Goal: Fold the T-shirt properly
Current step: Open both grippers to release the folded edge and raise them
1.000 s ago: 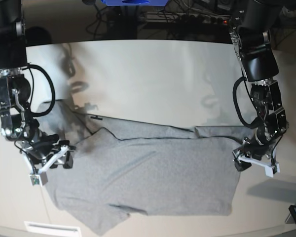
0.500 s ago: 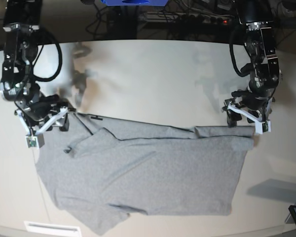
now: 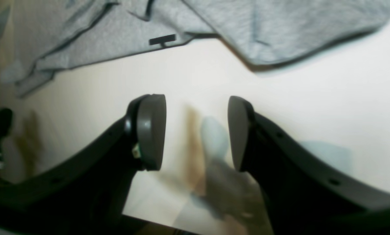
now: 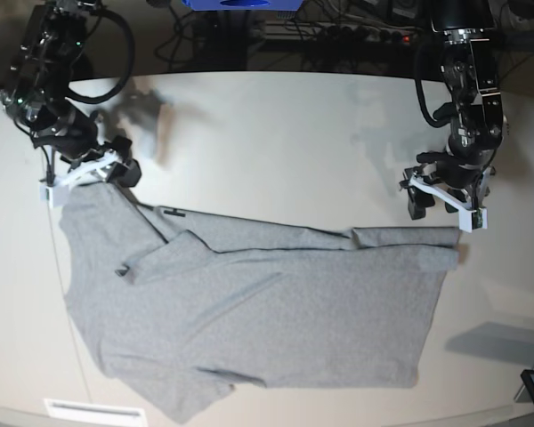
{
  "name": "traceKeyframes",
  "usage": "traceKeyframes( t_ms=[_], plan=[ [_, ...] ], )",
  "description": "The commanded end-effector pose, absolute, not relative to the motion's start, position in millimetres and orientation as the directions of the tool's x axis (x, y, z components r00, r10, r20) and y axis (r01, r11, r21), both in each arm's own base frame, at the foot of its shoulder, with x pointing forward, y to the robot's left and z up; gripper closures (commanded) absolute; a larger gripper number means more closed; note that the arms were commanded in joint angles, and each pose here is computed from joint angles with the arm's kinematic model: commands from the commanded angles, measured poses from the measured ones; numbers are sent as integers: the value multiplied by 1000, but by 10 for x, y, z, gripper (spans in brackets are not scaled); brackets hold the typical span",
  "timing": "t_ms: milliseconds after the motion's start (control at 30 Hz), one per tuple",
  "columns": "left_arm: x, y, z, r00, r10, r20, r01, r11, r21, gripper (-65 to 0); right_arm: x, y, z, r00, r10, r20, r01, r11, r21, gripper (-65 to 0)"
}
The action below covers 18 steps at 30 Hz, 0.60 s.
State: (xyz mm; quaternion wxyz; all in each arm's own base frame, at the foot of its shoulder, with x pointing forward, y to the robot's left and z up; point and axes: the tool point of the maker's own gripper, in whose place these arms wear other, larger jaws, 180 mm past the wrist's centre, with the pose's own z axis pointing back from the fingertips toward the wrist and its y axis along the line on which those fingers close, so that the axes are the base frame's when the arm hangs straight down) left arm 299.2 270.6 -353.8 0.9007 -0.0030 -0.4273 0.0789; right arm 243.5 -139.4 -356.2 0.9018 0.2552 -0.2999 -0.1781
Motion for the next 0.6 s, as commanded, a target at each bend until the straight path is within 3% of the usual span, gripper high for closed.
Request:
traceKeyframes(
  t_ms=[0,400,567],
  plan=[
    [3076,2745,-3378,579,128,805,-133,989,-62,-417,2481,-1369,-3482,740,-492,458,150,785,601,-297],
    [3029,2802,-3390,591,108,800,-129,991,-39,-417,2489,-1381,-3731,732,-585,349,232,696,679,-297],
    [3008,2845,-3402,599,98,795,-129,991,-25,-417,2594,-1335,-3704,710,-636,302,229,614,755,-310]
  ],
)
